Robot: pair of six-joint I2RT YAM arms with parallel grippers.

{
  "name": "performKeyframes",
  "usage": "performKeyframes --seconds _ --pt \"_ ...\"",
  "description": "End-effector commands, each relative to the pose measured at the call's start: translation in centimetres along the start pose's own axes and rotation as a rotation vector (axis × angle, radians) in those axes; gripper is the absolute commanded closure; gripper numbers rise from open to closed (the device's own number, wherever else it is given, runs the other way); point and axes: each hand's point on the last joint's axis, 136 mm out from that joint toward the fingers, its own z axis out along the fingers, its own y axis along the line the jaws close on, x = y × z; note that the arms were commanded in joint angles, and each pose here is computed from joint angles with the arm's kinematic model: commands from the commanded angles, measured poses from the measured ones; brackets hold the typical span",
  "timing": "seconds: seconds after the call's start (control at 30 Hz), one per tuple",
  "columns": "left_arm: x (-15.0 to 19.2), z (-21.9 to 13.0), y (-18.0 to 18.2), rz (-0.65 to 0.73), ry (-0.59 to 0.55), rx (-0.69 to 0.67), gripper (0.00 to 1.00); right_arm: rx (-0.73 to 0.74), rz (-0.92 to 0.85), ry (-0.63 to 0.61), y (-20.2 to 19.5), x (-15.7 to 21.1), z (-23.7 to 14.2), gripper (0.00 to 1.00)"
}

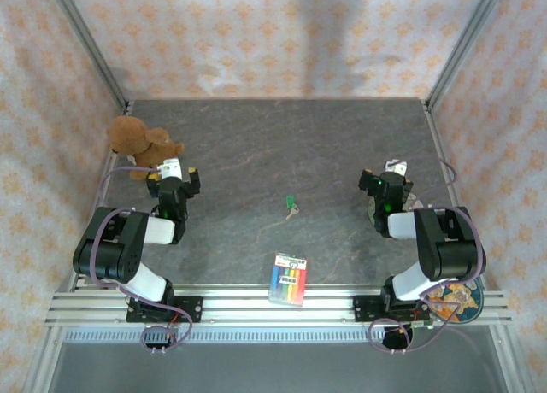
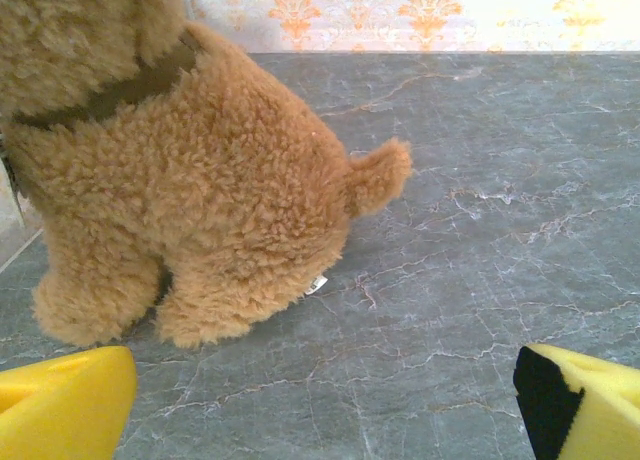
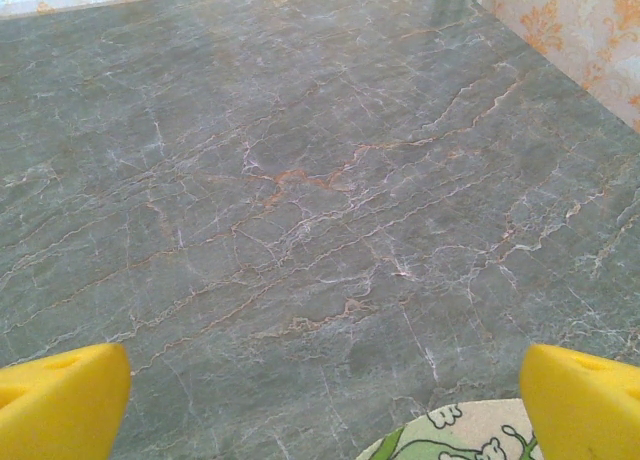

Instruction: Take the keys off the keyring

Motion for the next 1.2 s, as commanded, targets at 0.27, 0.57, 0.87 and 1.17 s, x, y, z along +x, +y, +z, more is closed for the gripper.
performKeyframes --seconds 0.27,0.57,0.87,1.17 --pt "-3.3 -0.8 0.9 -0.005 0.008 -0.044 0.0 0.091 0.052 0.047 -1.0 -5.6 -1.4 0.01" --pt "-10.8 -3.4 0.8 -0.463 0.009 0.068 0.0 0.019 0.486 0.067 -0.5 -10.9 -6.5 0.01" --pt "-11.4 -8.1 -7.7 -0.612 0.256 0.52 0.07 -0.387 0.471 0.439 8.4 -8.5 -9.2 0.28" --pt "-3.5 -13.7 -13.7 -0.478 0.543 0.684 0.28 -0.474 0.203 0.705 13.2 -0.8 -12.6 0.45"
